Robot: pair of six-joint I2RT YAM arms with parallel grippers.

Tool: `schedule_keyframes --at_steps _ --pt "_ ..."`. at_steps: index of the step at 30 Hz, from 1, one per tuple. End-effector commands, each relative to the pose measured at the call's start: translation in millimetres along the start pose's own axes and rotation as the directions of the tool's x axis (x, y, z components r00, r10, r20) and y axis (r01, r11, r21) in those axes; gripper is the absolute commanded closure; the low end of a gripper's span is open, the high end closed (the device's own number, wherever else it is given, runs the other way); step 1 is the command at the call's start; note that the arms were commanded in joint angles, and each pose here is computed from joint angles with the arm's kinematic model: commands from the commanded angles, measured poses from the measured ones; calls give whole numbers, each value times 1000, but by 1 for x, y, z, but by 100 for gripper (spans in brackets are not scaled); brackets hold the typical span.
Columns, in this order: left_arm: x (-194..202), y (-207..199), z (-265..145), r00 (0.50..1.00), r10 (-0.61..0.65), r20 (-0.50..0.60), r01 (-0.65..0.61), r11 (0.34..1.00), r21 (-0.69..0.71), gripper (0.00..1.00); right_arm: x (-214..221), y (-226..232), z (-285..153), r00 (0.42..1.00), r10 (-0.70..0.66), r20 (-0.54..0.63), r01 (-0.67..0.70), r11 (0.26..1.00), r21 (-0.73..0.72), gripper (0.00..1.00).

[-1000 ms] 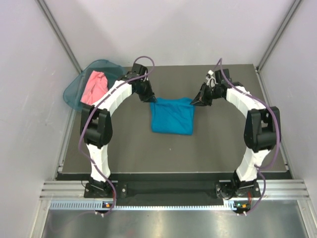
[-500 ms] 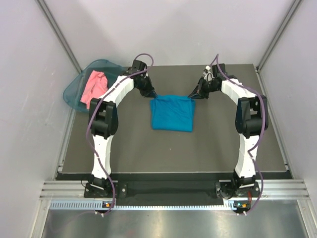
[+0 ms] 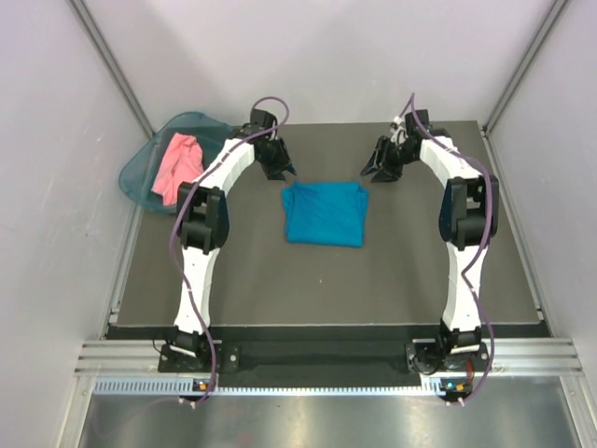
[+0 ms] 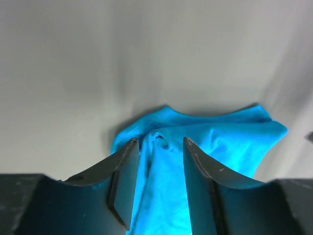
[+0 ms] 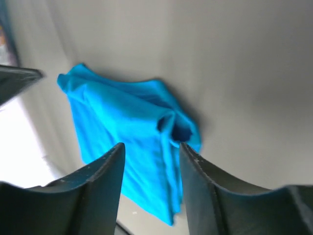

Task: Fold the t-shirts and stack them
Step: Fold the tshirt

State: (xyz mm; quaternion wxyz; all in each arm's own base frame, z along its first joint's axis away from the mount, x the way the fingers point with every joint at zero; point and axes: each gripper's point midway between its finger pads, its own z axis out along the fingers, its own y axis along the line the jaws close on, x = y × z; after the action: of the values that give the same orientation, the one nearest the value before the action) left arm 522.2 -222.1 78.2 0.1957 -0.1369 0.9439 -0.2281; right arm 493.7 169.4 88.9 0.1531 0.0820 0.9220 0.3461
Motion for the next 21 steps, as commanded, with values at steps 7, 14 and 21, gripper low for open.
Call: schedule_keyframes --at_steps 7,14,21 --pt "7 -54 -73 994 69 85 -86 974 208 63 12 43 -35 981 -192 44 190 981 34 48" --pt "46 -85 -46 999 38 -23 -23 888 460 80 45 83 13 994 -111 10 110 966 -236 86" --pt "46 -71 -1 999 31 -8 -23 883 469 82 38 62 49 995 -92 26 96 958 -272 96"
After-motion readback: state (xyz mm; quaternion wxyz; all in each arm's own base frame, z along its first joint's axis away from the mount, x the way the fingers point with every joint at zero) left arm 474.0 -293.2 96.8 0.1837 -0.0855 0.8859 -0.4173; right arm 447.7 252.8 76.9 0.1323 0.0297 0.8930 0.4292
